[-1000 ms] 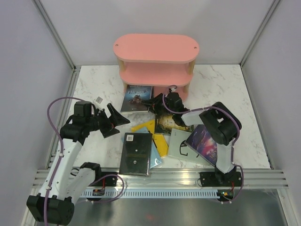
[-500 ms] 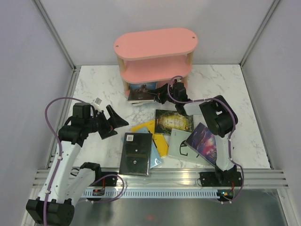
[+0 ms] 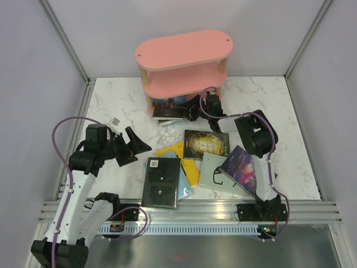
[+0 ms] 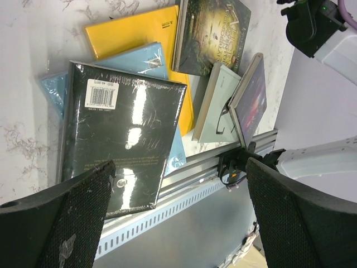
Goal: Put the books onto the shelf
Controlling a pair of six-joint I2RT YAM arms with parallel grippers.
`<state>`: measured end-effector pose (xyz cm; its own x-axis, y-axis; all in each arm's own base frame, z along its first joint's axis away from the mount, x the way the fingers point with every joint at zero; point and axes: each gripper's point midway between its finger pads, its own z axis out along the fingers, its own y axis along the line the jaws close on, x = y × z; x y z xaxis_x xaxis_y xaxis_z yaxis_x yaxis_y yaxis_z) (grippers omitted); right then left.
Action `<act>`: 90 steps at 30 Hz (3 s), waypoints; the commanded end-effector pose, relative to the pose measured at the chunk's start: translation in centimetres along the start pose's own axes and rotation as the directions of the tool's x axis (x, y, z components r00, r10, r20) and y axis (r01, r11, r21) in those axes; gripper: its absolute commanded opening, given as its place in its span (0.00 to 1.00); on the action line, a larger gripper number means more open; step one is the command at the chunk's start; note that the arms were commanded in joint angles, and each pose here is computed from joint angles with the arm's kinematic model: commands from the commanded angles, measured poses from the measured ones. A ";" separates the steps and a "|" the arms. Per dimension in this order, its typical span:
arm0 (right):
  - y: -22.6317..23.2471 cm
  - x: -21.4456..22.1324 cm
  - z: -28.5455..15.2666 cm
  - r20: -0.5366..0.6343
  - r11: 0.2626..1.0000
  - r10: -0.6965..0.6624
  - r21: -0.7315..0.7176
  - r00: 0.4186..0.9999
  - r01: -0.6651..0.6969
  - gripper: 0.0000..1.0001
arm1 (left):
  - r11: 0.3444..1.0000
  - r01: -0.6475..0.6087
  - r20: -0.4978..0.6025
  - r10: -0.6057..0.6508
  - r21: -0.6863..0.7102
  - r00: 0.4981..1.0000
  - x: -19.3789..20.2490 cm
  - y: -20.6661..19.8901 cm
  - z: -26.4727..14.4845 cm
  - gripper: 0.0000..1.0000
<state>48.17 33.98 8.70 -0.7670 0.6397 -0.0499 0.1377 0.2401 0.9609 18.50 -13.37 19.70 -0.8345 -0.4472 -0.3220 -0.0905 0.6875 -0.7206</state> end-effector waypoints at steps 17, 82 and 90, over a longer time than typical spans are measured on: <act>-1.1 -5.0 -11.6 0.085 0.965 -0.152 0.227 0.985 0.129 0.67 | 0.998 -0.004 0.001 0.004 -0.068 1.000 -0.2 2.4 1.6 1.00; 0.2 -9.8 -2.8 0.401 0.975 0.223 -0.107 0.889 -0.196 0.00 | 1.000 0.024 -0.058 -0.023 0.010 0.998 2.9 1.6 0.1 1.00; -0.5 -11.2 -0.9 0.419 0.949 0.312 -0.170 0.852 -0.264 0.00 | 1.000 0.020 -0.067 -0.020 -0.005 0.998 3.1 2.0 0.2 1.00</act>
<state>54.22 25.82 6.67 -0.3823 0.9181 0.1046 0.2965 0.0146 0.9549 15.95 -13.45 16.27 -0.8607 -0.4515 -0.2352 -0.1559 0.6735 -0.7226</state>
